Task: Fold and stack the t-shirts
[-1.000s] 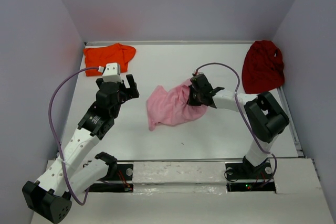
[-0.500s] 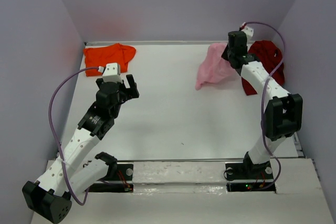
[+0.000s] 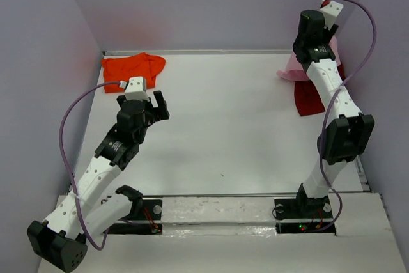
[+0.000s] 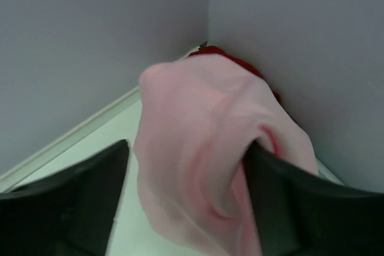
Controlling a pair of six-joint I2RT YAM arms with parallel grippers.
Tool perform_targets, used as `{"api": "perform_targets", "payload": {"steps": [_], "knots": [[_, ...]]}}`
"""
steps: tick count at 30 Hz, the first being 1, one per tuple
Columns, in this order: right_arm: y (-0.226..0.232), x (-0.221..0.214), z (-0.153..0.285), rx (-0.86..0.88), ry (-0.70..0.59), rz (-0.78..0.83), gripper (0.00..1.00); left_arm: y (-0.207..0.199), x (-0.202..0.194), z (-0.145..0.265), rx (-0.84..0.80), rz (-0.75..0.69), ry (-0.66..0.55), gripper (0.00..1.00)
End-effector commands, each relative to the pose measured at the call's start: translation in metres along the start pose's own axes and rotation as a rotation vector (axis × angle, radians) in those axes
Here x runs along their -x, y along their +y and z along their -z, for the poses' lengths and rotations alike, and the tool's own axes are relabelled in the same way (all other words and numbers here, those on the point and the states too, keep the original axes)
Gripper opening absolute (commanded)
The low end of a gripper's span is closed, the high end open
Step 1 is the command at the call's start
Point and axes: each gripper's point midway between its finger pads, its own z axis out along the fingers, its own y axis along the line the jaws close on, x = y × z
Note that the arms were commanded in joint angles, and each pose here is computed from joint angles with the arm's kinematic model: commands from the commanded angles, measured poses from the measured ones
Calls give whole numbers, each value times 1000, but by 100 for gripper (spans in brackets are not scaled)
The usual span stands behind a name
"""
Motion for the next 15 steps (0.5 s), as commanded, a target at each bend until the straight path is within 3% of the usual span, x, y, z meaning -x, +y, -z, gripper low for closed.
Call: {"api": "perform_targets", "payload": {"steps": [1,3,9,15], "knots": [[-13,-3,-5,-45,-5,14,93,-1,8,1,-7,12,-35,97],[-7,-14,-4,-3,22,14,100,-1,6,0,-6,8,-29,97],[9,-40,5,99,102,-7,100,0,6,0,-2,9,-29,97],[67,-96,52,340,271,45,100,0,5,-2,0,5,-24,97]]}}
